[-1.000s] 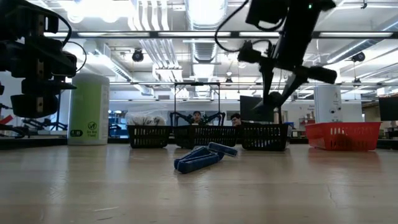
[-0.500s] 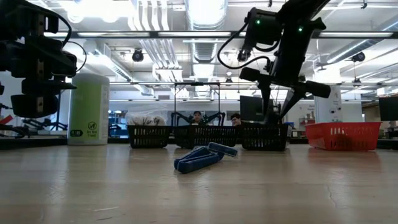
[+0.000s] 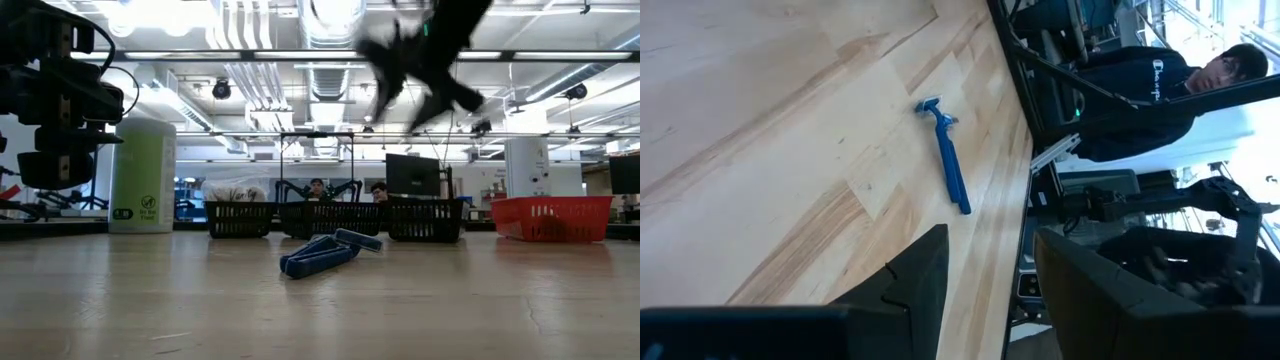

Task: Pick & Place Travel size toiletries
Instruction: Put the shave cream into the right black bin, then put the left razor into the middle black bin, then put the razor into the middle black bin

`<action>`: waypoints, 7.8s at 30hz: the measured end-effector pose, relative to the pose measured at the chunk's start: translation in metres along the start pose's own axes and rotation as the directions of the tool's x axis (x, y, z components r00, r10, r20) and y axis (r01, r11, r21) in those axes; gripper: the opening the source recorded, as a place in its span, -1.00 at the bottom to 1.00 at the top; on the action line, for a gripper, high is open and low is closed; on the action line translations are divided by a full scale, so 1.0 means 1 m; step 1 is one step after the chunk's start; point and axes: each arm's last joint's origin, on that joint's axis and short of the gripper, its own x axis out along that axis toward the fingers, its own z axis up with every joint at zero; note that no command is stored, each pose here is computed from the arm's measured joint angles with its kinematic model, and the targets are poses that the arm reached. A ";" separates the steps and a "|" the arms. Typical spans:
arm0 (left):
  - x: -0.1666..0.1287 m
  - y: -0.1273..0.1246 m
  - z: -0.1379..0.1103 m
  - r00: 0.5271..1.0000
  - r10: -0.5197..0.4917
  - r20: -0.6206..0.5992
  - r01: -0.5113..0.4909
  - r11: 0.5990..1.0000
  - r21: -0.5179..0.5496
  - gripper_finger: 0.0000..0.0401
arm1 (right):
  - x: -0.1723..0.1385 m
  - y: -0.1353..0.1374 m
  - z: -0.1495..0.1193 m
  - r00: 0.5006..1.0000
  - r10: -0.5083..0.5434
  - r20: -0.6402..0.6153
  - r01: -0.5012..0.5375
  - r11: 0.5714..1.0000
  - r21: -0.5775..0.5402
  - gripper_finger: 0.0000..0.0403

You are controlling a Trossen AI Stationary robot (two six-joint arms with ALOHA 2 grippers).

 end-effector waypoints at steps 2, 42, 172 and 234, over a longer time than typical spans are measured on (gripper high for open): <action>0.000 0.000 0.000 1.000 0.000 0.000 0.000 1.000 0.000 -0.23 | -0.015 0.016 0.004 0.994 0.074 0.075 -0.070 0.996 -0.057 0.27; 0.017 -0.041 0.022 0.983 0.157 0.092 -0.160 0.986 0.037 -0.24 | -0.009 0.018 -0.070 0.843 -0.237 -0.484 0.294 0.955 0.046 0.32; 0.216 -0.078 0.235 0.696 0.624 0.356 -0.690 0.443 0.573 -0.62 | -0.087 -0.025 -0.063 0.989 -0.041 -0.139 0.085 0.942 0.325 0.78; 0.296 -0.123 -0.046 0.721 0.692 0.035 -0.499 0.485 0.718 -0.44 | -0.092 -0.046 -0.076 0.966 -0.183 -0.180 0.217 0.956 0.195 0.81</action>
